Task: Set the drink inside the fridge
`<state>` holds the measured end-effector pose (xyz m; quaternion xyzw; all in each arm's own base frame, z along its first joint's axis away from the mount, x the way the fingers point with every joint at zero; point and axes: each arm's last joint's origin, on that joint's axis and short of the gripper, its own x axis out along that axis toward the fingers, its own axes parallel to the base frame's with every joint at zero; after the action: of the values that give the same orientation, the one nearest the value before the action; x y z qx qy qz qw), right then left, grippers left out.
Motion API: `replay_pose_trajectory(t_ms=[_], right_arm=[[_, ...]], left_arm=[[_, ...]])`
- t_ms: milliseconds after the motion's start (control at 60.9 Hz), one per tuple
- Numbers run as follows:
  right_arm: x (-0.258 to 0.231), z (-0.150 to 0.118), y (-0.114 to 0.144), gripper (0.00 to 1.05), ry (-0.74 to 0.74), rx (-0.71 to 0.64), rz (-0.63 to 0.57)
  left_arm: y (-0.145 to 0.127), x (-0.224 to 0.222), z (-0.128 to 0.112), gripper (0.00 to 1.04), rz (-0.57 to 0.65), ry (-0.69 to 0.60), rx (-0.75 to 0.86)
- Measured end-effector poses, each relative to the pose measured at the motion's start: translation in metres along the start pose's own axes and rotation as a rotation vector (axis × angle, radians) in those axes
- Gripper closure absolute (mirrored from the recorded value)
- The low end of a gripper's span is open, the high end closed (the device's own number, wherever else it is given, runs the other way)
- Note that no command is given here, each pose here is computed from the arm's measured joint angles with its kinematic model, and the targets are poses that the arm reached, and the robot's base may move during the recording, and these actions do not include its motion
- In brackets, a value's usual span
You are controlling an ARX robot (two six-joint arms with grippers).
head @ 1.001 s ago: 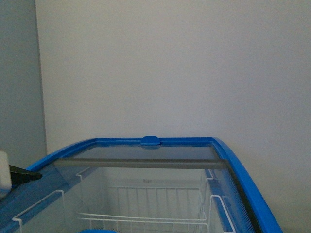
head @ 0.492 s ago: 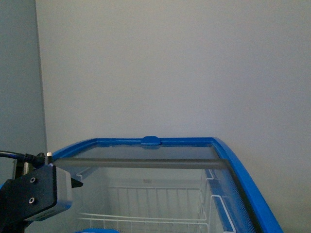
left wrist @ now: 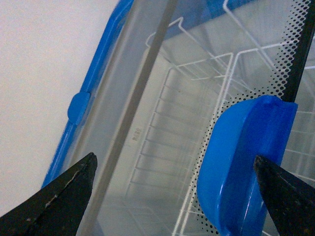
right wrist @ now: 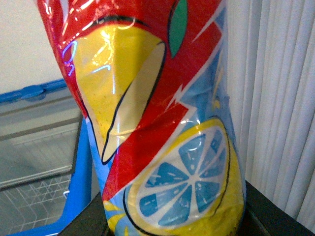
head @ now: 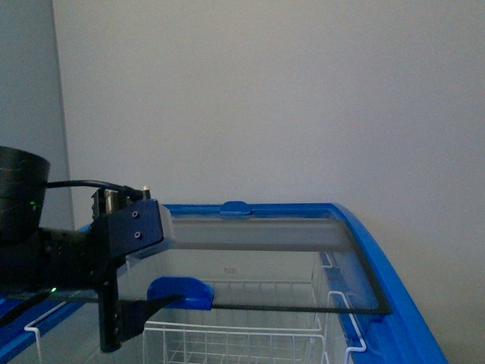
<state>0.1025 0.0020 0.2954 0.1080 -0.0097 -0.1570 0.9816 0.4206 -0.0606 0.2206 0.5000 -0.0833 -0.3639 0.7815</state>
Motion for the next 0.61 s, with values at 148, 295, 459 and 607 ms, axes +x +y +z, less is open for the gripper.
replay_pose_trajectory(t_ms=[148,295,459,607], right_arm=[[0.000,0.000,0.000,0.62,0.000,0.000,0.000],[0.000,0.000,0.000,0.62,0.000,0.000,-0.001],[0.000,0.000,0.000,0.62,0.000,0.000,-0.001],[0.000,0.000,0.000,0.62,0.000,0.000,0.000]], left_arm=[[0.017,0.022,-0.002,0.08,0.045,0.019,0.038],[0.031,0.045,-0.004,0.08,0.108,0.042,0.072],[0.038,0.065,-0.005,0.08,0.172,0.056,0.101],[0.034,0.064,0.000,0.08,0.188,0.088,0.037]])
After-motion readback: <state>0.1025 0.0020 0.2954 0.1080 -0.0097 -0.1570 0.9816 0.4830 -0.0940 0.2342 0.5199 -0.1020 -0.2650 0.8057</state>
